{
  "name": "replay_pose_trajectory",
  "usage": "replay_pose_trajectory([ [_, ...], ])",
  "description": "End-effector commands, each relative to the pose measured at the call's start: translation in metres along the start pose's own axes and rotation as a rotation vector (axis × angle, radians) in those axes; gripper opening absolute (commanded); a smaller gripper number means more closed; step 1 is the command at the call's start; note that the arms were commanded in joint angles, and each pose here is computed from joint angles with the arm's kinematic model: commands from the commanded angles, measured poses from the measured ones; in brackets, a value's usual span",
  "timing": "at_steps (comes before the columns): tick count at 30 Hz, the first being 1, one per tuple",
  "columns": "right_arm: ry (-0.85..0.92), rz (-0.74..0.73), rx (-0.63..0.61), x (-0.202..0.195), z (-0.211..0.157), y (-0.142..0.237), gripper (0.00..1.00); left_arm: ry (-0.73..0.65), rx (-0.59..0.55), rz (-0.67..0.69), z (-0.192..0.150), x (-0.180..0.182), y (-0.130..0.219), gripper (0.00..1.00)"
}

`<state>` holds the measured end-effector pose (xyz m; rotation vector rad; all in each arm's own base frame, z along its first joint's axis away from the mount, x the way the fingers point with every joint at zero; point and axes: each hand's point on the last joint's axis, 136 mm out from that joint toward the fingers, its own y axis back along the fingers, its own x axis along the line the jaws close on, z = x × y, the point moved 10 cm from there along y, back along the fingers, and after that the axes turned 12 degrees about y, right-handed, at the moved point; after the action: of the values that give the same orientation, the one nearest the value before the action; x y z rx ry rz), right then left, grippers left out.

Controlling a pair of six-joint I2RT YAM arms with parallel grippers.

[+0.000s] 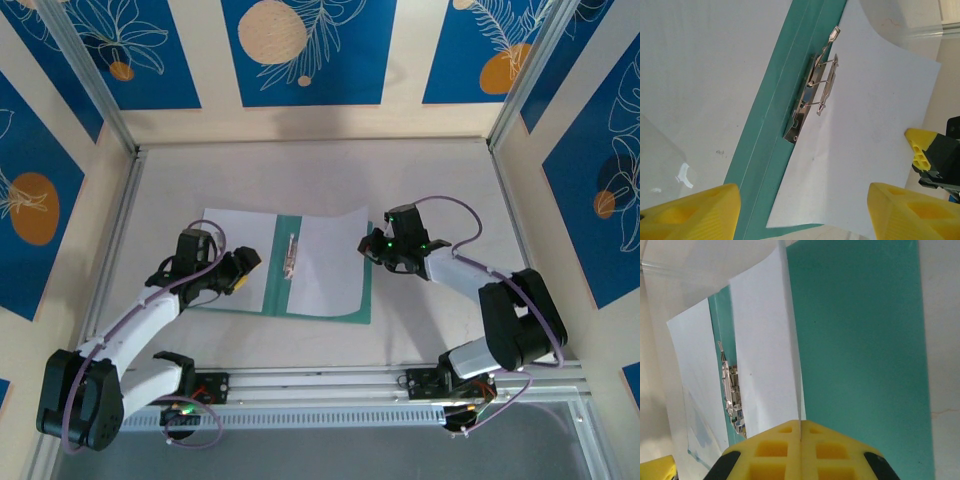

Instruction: Put the files into the folder

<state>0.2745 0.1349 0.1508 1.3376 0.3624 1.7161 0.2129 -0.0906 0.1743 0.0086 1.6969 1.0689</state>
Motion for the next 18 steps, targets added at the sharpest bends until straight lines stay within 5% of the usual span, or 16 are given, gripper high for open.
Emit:
replay_pose_trajectory([
  [1, -0.040, 0.012, 0.009, -0.0047, -0.0031, -0.0038, 0.00, 0.012, 0.004, -0.005, 0.0015, 0.0029, 0.0006, 0.68],
  [18, -0.005, 0.041, 0.026, -0.0037, 0.0004, -0.0095, 0.00, 0.014, 0.016, -0.006, 0.0019, 0.0041, -0.0025, 0.68],
])
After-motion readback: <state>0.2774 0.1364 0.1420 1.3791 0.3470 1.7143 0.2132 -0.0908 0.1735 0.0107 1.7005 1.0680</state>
